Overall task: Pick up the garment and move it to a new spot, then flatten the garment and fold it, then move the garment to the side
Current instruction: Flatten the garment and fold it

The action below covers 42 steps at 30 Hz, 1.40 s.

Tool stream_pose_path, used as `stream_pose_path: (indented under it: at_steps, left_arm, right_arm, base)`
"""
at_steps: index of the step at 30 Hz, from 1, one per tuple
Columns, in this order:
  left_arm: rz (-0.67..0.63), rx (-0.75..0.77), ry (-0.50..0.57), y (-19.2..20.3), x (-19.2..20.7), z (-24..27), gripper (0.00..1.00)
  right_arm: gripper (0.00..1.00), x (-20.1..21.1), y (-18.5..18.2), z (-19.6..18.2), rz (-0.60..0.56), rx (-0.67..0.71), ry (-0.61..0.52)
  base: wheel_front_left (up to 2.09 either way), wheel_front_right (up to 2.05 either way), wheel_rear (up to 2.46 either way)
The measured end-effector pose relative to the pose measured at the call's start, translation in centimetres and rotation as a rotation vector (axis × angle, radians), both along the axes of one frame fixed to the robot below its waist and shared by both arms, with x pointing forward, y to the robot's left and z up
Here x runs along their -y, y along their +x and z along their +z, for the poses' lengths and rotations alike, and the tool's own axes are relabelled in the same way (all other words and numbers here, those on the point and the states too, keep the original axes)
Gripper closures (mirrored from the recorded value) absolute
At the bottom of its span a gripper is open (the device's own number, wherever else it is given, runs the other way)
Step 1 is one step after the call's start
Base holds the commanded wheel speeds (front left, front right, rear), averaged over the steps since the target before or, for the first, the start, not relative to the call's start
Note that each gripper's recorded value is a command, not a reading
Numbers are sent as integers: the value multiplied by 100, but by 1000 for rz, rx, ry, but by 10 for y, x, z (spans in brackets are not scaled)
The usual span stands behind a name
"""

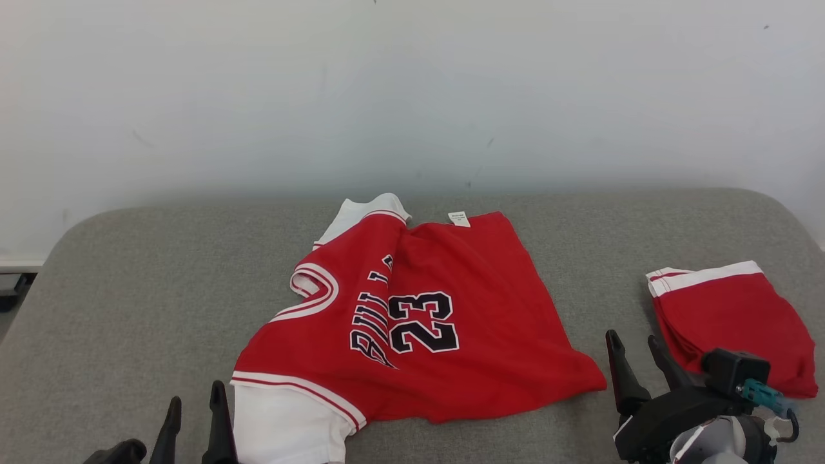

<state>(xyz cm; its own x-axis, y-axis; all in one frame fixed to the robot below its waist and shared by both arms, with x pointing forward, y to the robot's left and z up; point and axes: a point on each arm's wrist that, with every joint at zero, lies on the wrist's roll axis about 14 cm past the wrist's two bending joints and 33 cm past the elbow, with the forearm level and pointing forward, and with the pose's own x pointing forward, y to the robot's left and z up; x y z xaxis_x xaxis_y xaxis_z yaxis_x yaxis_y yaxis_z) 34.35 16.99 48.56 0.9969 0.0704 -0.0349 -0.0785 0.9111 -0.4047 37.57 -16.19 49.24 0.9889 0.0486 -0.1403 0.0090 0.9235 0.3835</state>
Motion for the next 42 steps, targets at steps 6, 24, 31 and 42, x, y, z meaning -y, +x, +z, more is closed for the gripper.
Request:
stream_pose_path:
  at_steps: [6,24,31,42]
  left_arm:
    - [-129,65,215,0,19,15,0]
    - [-200,-5,333,-14,28,-3,0]
    - [-208,-28,312,-19,37,-6,0]
    - [-206,-46,332,-21,34,-5,0]
  right_arm:
    - [0,6,-13,18,-39,102,-4]
    - [0,27,-54,13,-135,143,-23]
    - [0,26,-52,18,-133,158,-18]
    - [0,22,-50,16,-123,149,-18]
  base:
    - [0,0,0]
    - [0,0,0]
    - [0,0,0]
    - [0,0,0]
